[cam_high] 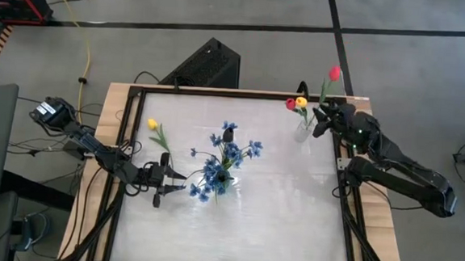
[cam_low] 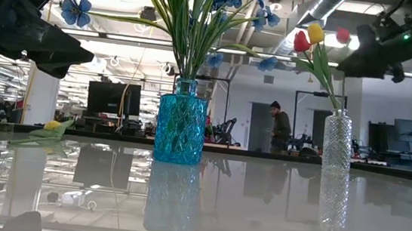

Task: Sort flowers into vase by color
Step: Put the red tulip into the transparent vase, then put the yellow tulip into the transparent vase

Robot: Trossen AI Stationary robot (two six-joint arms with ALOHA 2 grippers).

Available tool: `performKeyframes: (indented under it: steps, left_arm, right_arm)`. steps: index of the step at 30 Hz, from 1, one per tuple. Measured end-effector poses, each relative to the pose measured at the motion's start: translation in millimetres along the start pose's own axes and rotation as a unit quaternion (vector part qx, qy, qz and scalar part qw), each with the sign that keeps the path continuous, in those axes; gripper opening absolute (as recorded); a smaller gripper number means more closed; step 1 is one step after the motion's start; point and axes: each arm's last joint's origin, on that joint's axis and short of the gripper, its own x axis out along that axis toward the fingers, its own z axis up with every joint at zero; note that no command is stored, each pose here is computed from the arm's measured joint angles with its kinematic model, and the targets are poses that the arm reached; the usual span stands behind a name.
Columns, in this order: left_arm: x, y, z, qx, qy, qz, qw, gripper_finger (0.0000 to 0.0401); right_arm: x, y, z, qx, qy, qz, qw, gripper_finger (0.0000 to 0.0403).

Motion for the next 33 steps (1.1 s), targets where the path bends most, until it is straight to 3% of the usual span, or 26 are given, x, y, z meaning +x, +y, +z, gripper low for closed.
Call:
performKeyframes:
  steps: [5,11,20,26,29,33]
  left_arm:
    - [0.0,0.0,0.0,-0.001,0.000,0.000,1.000,0.0137]
    - [0.0,0.0,0.0,-0.006,0.000,0.000,1.000,0.0137]
    - [0.1,-0.1,0.1,-0.090,0.000,-0.001,0.996,0.0137]
    - [5.6,-4.9,7.9,-0.119,0.004,-0.005,0.993,0.0137]
    - [16.5,-9.4,22.1,-0.101,0.035,0.009,0.994,0.0137]
    - [32.8,-6.0,51.4,-0.102,0.143,0.086,0.981,0.0137]
  right_arm:
    - [-16.4,-1.4,9.1,-0.018,0.088,0.011,0.996,0.0215]
    - [-35.6,1.2,21.5,0.016,0.162,0.089,0.983,0.0221]
    - [-52.8,6.0,20.1,0.069,0.275,0.218,0.934,0.0216]
    - [-48.4,17.1,19.8,0.053,0.298,0.279,0.911,0.0216]
    - [-43.0,27.6,22.5,0.038,0.292,0.315,0.902,0.0216]
    - [-34.9,44.8,22.7,0.014,0.294,0.350,0.889,0.0216]
